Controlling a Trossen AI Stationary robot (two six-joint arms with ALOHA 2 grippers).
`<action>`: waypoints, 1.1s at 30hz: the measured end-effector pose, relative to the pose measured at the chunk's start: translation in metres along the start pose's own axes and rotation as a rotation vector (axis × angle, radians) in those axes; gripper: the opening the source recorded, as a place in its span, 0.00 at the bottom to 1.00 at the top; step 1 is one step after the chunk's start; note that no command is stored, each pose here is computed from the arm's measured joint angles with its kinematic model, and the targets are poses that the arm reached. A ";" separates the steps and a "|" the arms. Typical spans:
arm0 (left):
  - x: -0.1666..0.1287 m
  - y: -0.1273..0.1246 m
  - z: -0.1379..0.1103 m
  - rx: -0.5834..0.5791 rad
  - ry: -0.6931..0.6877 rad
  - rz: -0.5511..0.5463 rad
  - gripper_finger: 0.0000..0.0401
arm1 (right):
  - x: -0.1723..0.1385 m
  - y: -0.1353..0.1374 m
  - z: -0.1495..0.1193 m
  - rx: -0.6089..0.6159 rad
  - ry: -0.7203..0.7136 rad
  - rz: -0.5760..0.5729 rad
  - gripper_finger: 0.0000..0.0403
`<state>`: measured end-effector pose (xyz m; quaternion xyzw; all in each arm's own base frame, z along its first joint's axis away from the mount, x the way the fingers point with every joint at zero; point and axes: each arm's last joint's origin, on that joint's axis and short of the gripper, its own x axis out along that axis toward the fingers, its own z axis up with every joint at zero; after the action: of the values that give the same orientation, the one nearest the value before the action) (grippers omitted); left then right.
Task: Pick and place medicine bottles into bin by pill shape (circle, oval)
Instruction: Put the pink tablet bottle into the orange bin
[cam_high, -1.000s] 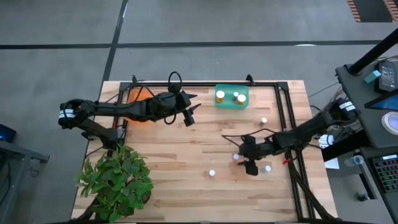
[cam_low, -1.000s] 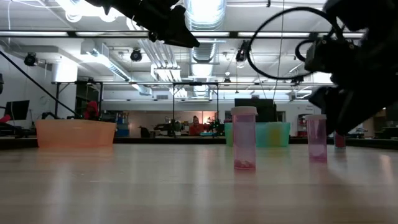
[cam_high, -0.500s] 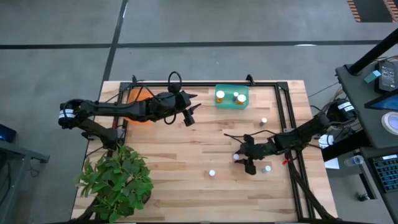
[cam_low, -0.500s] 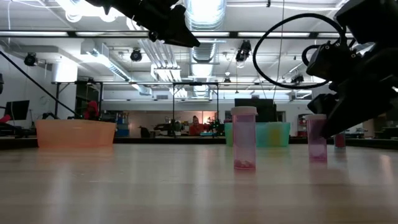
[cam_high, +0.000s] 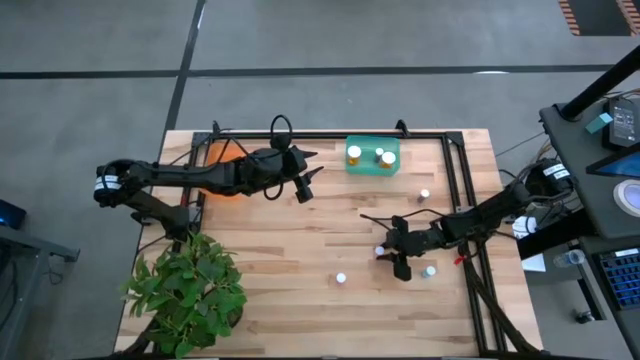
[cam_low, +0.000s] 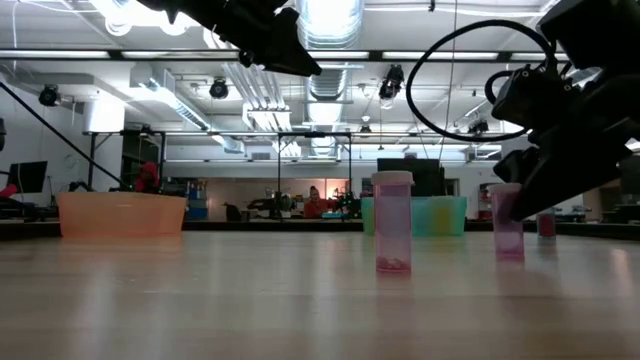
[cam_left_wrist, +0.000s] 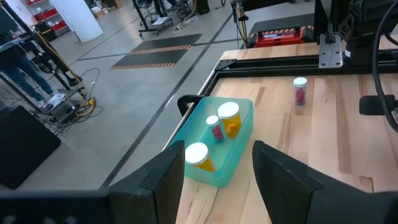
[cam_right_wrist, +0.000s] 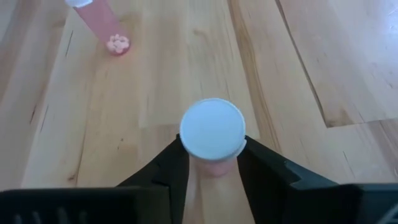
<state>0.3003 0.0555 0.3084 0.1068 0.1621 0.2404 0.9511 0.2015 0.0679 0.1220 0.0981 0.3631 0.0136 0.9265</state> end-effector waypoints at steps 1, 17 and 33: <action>0.000 0.000 0.000 0.000 0.000 0.000 0.42 | 0.000 0.000 0.000 0.000 -0.002 0.001 0.28; 0.000 0.000 0.000 0.000 0.000 0.000 0.42 | -0.002 0.005 0.041 -0.133 -0.123 -0.105 0.22; 0.000 -0.004 0.001 0.011 -0.030 -0.144 0.42 | 0.002 -0.053 0.111 -0.165 -0.284 -0.351 0.22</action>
<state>0.3022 0.0516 0.3080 0.1038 0.1567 0.1687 0.9676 0.2755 -0.0028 0.1900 -0.0416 0.2381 -0.1317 0.9614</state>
